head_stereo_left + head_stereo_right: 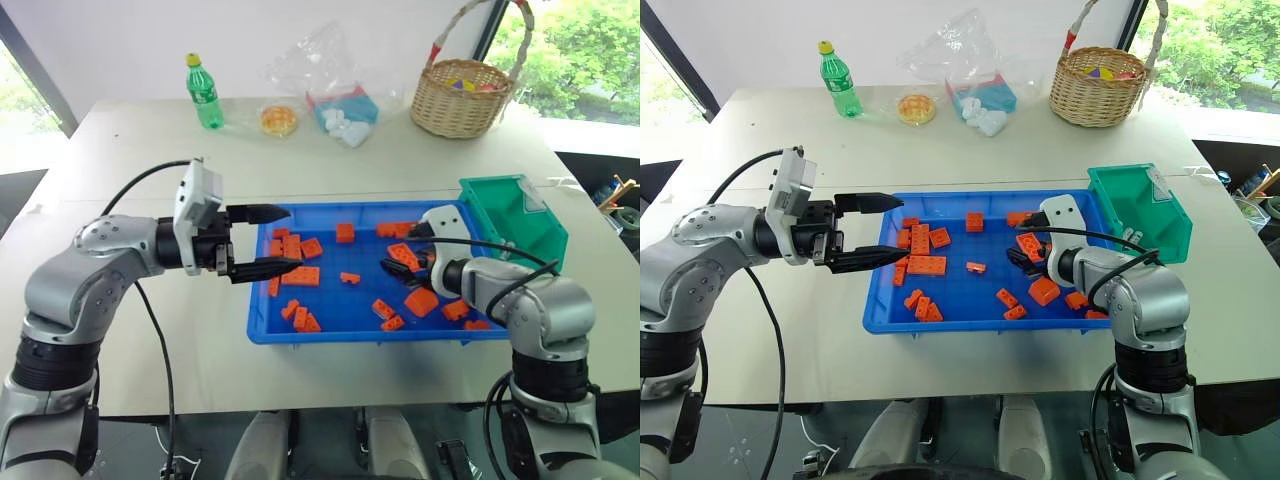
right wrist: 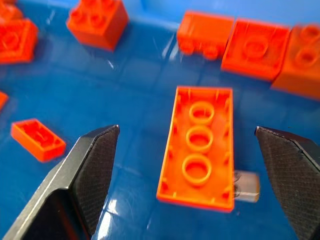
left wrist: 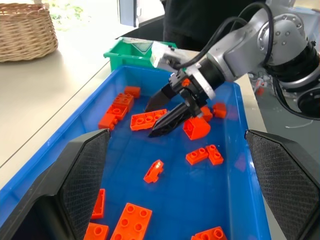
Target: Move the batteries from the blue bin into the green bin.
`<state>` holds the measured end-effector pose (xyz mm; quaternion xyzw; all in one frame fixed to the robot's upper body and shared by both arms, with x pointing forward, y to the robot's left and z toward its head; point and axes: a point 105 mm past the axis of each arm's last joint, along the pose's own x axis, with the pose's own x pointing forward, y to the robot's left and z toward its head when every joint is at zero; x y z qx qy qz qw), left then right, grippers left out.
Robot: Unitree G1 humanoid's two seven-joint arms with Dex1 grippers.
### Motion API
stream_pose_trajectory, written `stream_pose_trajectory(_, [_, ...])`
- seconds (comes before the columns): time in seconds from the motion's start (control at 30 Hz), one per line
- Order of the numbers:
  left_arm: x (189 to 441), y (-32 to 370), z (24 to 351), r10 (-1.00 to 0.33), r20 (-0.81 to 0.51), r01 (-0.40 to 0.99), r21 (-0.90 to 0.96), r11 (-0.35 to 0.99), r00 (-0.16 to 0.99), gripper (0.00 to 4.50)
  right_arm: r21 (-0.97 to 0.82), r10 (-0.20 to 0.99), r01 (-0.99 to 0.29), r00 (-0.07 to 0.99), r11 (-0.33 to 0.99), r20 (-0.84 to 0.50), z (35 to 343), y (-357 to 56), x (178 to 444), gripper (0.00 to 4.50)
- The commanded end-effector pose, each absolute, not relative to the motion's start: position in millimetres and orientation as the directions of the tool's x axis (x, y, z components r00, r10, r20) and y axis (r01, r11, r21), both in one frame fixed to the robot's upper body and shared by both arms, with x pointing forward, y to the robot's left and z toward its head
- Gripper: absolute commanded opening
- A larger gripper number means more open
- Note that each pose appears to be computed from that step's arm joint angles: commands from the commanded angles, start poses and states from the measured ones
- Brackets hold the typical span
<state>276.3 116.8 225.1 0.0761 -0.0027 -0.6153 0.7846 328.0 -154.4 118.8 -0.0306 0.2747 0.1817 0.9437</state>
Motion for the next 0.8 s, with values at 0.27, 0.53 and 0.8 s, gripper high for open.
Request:
stream_pose_trajectory(0.27, [274.2, 116.4, 236.7, -0.968, -0.061, 0.959, 0.166, 0.229, 0.242, 4.50, 0.005, 0.404, -0.448, 0.801, 0.894, -0.441, 138.8, -137.6, 330.1, 2.19])
stream_pose_trajectory(0.53, [275.5, 115.3, 237.0, -0.970, -0.057, 0.960, 0.167, 0.225, 0.238, 4.50, 0.021, 0.624, -0.674, 0.671, 0.738, -0.401, 147.6, -85.3, 319.8, 2.19])
stream_pose_trajectory(0.8, [277.8, 113.7, 239.4, -0.971, -0.053, 0.959, 0.178, 0.219, 0.231, 4.50, 0.007, 0.668, -0.756, 0.574, 0.655, -0.474, 122.2, -65.8, 329.4, 2.70])
